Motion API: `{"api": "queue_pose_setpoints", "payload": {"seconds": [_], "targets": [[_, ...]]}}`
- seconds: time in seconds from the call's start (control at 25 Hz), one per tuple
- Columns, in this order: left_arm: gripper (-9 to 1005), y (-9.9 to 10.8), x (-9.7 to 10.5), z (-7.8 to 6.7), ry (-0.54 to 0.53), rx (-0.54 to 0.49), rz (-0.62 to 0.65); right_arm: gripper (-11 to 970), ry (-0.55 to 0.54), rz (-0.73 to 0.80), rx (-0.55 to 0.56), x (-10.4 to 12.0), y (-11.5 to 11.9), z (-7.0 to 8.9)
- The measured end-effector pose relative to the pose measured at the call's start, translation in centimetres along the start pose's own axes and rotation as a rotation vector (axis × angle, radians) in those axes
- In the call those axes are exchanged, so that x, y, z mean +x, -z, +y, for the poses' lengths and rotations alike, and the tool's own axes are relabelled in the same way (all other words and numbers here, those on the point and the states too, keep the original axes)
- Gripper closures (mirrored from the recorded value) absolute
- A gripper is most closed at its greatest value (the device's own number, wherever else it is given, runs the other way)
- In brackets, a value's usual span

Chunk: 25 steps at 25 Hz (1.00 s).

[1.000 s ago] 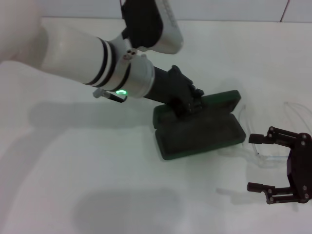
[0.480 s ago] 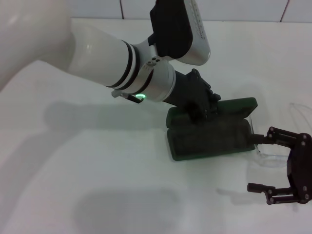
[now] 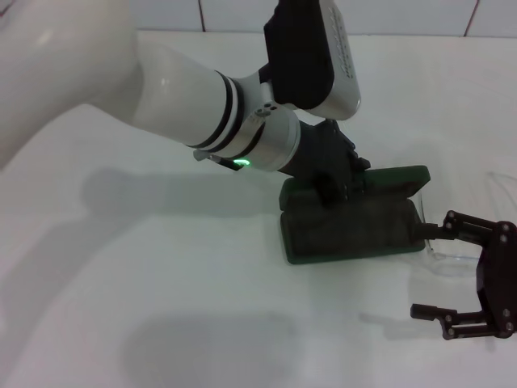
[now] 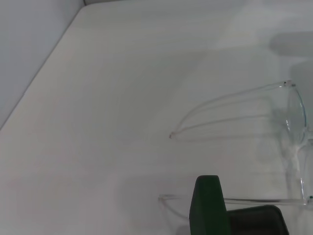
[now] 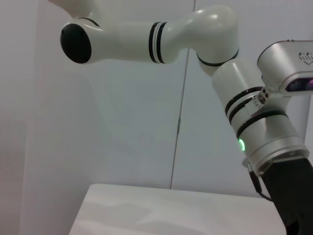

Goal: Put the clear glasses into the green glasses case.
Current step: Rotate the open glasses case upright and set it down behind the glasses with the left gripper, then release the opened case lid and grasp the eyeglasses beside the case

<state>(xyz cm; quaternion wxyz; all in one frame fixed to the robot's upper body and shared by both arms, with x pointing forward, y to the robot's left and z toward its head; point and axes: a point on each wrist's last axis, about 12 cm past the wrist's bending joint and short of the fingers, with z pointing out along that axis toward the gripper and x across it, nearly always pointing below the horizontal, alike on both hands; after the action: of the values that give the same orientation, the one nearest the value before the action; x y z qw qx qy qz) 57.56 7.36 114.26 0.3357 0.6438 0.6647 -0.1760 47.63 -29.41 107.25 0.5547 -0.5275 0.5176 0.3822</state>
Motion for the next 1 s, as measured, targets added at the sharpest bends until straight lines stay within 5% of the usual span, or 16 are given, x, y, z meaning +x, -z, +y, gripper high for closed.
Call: {"api": "queue_pose_setpoints", "payload": {"seconds": [0.92, 1.0], "targets": [[801, -0.4, -0.9, 0.8, -0.038, -0.018, 0.002, 90, -0.003, 0.007, 0.003, 0.1, 0.4, 0.1], [714, -0.4, -0.8, 0.9, -0.030, -0.027, -0.003, 90, -0.002, 0.007, 0.003, 0.0, 0.4, 0.1]]}}
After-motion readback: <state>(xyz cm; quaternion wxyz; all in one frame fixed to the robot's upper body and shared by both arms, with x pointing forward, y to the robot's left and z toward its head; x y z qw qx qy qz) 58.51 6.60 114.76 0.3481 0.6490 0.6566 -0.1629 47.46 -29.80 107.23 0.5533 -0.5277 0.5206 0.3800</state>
